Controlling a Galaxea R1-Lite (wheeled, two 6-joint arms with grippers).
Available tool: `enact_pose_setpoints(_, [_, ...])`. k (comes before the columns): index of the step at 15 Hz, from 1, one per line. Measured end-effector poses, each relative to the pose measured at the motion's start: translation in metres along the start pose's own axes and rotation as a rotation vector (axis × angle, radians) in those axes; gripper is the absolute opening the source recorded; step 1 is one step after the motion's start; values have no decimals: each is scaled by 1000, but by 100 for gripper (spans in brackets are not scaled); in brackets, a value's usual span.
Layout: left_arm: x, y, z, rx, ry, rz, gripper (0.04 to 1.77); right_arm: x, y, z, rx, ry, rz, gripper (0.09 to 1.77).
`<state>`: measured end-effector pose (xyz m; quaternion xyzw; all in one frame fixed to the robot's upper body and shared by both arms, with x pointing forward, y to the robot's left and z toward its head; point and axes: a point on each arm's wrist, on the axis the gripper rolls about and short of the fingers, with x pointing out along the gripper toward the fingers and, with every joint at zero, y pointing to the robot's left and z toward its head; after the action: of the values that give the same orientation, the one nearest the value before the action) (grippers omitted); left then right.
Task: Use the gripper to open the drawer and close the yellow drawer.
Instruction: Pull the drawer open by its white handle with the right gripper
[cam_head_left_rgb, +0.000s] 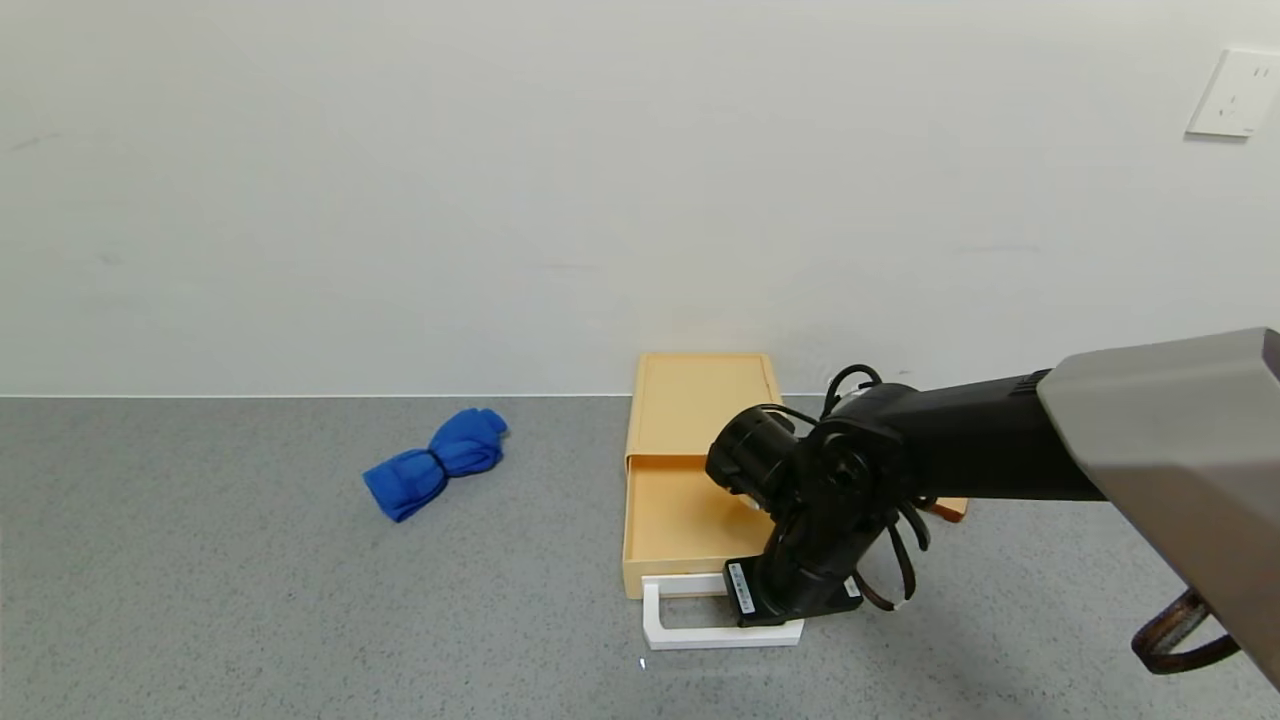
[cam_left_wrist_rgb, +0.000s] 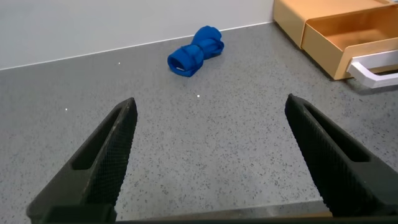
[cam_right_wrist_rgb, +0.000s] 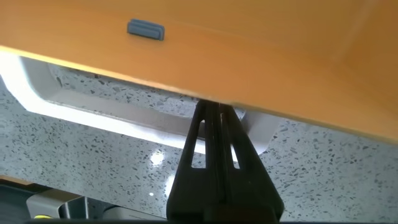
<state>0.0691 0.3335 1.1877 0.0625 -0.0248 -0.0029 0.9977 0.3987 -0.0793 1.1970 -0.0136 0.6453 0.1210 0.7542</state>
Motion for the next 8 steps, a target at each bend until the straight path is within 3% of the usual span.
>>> enact_pose_setpoints(8, [0,0,0,0,-1,0,172,-6,7,-20,-24,22,0,12])
